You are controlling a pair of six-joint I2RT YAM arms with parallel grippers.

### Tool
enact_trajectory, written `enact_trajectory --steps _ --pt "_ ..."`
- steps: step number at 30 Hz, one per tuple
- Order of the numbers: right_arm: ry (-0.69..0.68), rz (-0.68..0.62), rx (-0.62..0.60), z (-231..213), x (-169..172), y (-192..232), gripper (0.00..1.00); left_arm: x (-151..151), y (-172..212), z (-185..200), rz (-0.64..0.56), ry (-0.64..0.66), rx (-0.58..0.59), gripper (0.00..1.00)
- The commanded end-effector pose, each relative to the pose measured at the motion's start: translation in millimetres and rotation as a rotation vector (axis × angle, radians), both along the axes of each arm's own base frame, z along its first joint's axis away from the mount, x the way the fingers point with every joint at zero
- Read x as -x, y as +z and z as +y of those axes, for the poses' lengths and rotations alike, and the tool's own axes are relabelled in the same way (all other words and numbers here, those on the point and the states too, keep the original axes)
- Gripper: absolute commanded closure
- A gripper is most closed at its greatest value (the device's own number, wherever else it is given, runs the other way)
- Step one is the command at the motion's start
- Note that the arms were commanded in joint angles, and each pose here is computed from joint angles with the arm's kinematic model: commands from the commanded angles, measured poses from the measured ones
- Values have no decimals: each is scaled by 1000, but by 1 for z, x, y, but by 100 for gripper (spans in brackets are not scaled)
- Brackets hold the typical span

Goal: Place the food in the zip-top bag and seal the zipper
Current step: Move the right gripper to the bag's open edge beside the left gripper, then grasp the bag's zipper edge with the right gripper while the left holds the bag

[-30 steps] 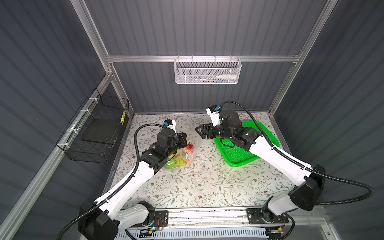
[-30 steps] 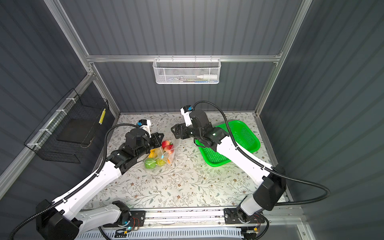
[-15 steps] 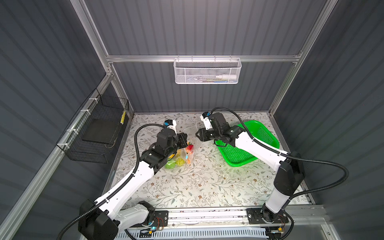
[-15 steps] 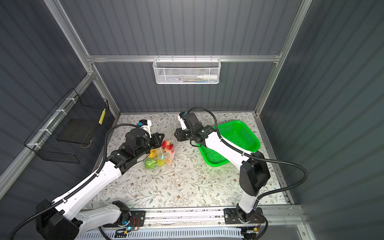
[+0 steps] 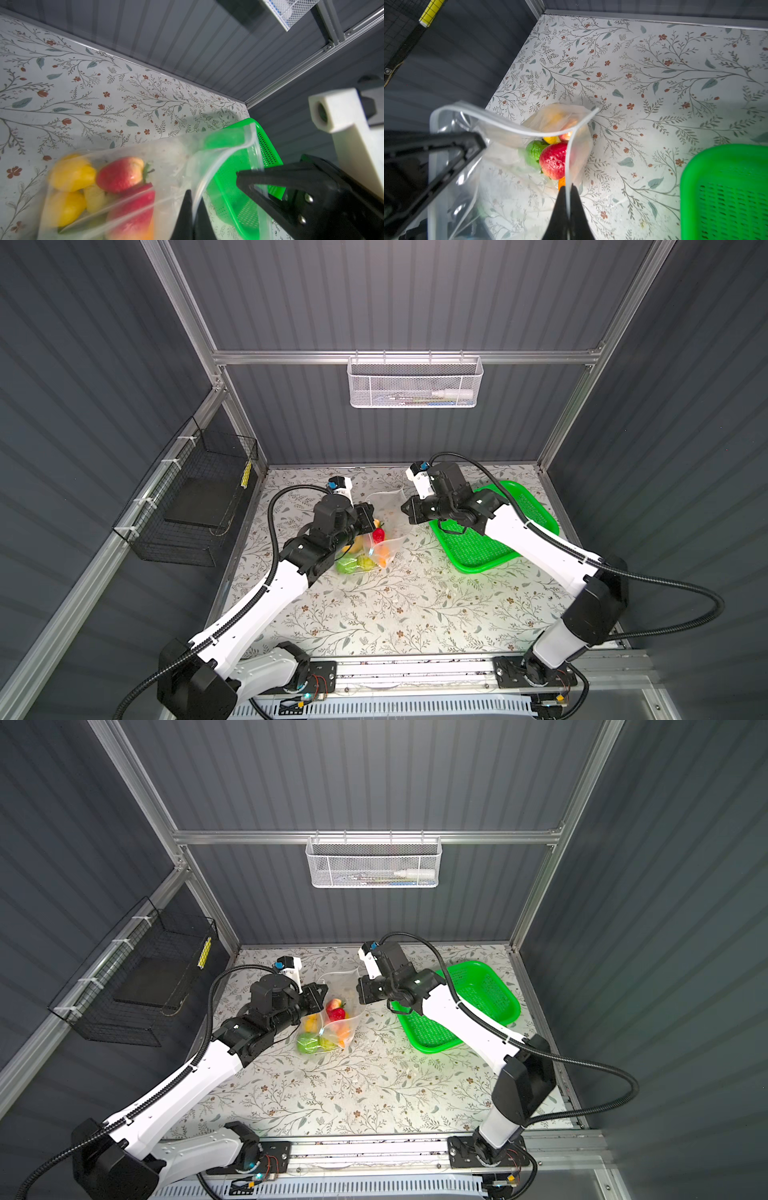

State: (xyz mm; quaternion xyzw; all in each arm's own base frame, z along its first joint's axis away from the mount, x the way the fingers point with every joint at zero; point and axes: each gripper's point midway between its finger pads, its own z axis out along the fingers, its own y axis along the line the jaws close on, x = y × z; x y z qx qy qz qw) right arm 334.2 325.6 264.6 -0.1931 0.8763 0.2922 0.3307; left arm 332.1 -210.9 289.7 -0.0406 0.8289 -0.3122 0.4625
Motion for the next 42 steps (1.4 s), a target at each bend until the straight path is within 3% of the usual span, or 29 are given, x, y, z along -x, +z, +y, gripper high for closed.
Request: enact_trajectory --steps 1,7,10,13,17,22,27,35,42 --pt "10 22 -23 -8 24 10 98 -6 29 -9 -68 -44 -13 100" --pt "-5 63 -91 -7 49 12 85 -11 37 -32 -89 -141 5 100" --pt "-11 75 -94 -7 52 7 60 -8 24 -43 -64 -202 13 100" --pt "-6 6 -44 -15 49 13 45 -3 9 -51 -31 -258 19 100" --pt "59 -152 138 -34 44 32 34 4 2 -58 -9 -316 20 100" --pt "145 -294 328 -53 45 50 31 5 4 -62 -10 -337 22 100" --pt "351 -390 291 -31 73 61 33 3 5 -65 -9 -344 32 100" --pt "609 -445 221 22 109 36 36 3 3 -67 2 -349 36 100" --pt "724 -435 248 50 123 3 39 5 1 -63 5 -335 33 100"
